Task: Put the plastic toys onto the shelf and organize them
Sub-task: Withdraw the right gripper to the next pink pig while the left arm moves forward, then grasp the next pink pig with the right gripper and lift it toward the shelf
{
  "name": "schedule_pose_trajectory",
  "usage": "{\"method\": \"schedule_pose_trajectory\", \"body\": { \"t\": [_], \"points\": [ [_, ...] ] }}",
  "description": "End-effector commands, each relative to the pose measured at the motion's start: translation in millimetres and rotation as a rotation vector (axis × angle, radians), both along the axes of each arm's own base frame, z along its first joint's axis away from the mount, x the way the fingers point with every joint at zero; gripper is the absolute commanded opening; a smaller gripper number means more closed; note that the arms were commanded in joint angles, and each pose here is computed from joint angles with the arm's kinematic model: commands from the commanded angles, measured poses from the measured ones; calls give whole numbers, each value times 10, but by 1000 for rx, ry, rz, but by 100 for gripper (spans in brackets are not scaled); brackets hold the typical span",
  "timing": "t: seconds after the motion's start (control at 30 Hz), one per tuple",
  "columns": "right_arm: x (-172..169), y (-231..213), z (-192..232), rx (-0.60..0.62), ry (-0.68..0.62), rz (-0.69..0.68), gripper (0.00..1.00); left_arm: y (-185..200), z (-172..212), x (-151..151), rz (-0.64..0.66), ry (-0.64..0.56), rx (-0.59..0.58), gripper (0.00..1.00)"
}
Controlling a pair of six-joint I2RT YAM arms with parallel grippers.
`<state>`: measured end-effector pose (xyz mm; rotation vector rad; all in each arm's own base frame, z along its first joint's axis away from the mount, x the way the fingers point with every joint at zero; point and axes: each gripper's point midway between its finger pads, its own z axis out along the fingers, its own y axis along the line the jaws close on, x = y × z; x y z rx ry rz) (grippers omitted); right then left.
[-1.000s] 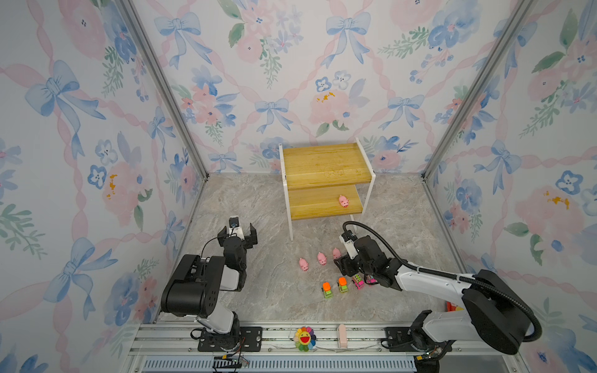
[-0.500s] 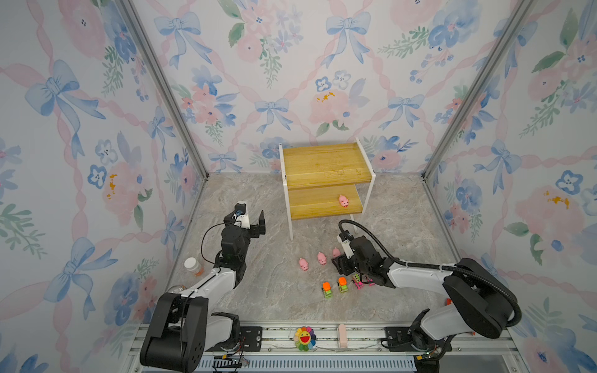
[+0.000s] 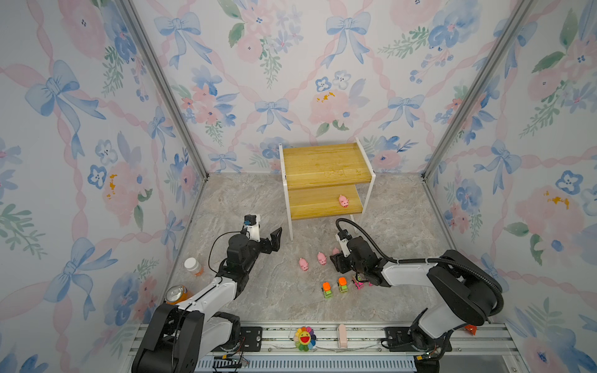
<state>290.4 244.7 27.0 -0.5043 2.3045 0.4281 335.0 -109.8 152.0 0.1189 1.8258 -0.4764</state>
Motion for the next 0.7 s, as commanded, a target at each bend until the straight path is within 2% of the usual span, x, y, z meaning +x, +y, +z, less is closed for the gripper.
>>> {"method": "schedule_pose_trajectory", "body": {
  "t": [0.0,0.2,0.67],
  "points": [
    [41,-14,-19,12,-16,-27,58,-32,-63,-57,-6,25,-37,98],
    [31,-25,-19,-1,-17,-28,50,-130,-177,-156,-67,32,-67,98],
    [0,0,14,-17,-34,-12,32,-200,-360,-163,-93,82,-53,98]
  ]
}}
